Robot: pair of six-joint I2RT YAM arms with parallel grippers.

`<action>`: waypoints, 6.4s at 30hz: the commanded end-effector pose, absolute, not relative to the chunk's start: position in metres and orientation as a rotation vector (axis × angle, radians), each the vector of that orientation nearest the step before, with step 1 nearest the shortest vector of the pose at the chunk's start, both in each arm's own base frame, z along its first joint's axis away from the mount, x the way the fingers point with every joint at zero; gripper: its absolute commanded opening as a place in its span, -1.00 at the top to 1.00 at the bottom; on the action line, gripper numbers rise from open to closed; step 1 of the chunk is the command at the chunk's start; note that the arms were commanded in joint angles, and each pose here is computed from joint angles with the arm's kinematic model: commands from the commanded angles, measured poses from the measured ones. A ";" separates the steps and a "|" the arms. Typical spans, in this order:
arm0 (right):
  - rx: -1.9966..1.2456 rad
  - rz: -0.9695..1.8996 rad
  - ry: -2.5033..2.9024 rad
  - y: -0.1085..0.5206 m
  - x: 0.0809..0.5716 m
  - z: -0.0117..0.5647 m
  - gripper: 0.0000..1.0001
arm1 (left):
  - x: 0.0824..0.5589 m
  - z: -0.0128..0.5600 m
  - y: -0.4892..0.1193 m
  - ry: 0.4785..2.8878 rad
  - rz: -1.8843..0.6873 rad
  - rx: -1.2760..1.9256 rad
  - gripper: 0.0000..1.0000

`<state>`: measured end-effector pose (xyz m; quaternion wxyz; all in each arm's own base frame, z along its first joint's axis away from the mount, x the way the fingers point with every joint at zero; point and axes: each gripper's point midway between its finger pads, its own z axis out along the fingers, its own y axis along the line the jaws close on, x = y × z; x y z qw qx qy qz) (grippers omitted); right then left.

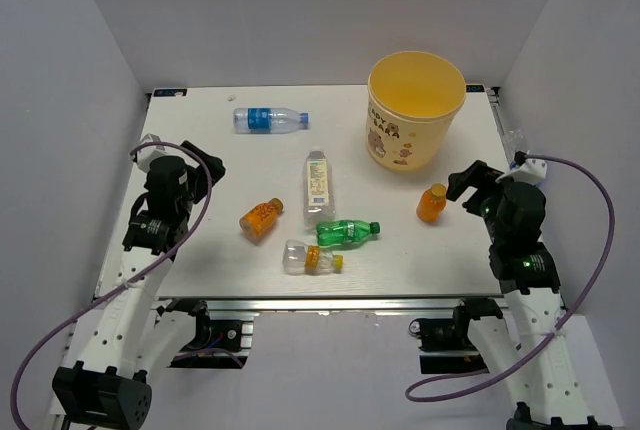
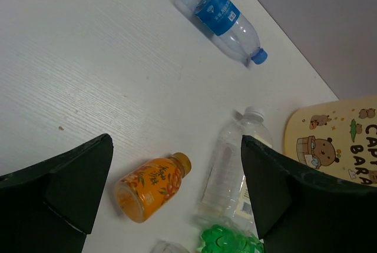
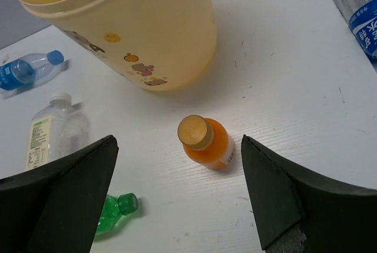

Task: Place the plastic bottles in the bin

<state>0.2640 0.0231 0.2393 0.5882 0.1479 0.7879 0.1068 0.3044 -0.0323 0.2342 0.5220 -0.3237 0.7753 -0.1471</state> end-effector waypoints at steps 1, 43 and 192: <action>0.304 0.257 1.782 0.024 0.264 0.262 -0.79 | 0.298 0.250 -0.023 1.820 -0.310 -0.794 -0.96; 0.171 0.042 2.167 0.050 0.316 0.130 0.69 | 0.310 0.208 -0.049 1.947 -0.405 -0.728 -0.96; -0.381 0.064 1.668 0.150 0.447 0.370 -0.79 | 0.300 0.150 -0.047 2.202 -0.277 -0.786 -0.96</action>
